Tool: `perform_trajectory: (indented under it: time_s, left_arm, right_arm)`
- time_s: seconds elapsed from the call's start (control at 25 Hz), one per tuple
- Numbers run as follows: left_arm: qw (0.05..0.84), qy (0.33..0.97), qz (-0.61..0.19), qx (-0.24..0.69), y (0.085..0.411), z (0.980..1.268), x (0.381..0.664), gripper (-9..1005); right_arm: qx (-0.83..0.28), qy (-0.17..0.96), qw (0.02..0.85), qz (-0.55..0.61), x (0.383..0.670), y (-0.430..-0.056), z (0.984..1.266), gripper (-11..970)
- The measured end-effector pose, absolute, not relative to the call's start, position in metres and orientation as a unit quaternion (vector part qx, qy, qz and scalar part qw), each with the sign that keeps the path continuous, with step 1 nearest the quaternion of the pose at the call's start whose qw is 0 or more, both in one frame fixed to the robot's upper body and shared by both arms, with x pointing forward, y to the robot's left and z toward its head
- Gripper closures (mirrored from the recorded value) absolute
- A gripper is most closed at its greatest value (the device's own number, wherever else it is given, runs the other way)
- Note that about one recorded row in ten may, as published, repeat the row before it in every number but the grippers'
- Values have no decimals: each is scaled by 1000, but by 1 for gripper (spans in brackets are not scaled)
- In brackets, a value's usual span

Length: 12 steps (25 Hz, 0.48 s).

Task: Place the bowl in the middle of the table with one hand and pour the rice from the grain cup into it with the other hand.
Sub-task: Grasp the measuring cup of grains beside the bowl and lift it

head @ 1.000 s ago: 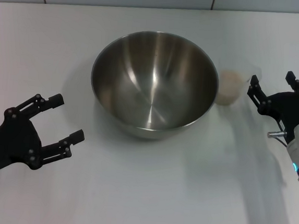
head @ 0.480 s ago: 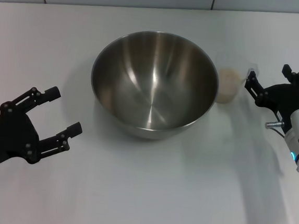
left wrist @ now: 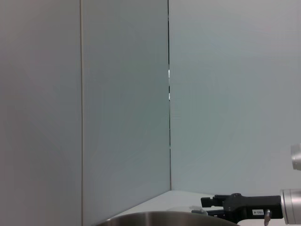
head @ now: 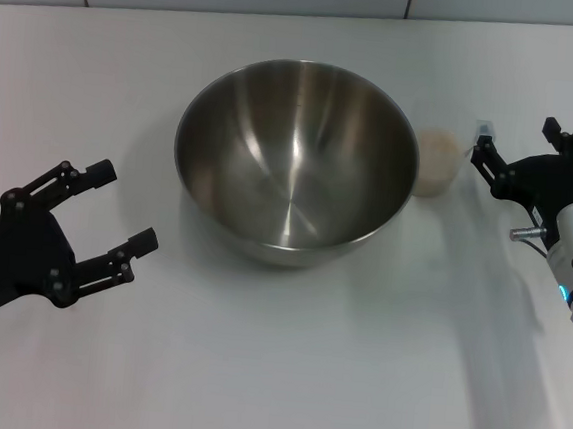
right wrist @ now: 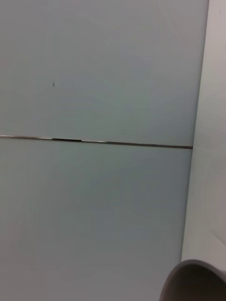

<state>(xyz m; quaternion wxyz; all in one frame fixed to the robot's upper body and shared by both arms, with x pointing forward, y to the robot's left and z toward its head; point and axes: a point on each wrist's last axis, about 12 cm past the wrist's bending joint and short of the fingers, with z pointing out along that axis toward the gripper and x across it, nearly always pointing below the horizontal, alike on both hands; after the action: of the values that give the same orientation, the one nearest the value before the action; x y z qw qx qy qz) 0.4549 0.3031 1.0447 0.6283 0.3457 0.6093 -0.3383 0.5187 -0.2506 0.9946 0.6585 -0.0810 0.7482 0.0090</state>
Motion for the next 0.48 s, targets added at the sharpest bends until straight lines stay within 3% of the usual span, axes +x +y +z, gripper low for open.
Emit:
perform_trajectory:
  time_s: [0.32,0.48]
  left_arm:
    - [631,609,-337,341,304,1045,456,136]
    - [631,610,-338,340,304,1045,455,136]
  right_arm:
    - [-87,747,659,8,522,-250,996,128]
    - [-91,747,658,9,521,-249,996,184]
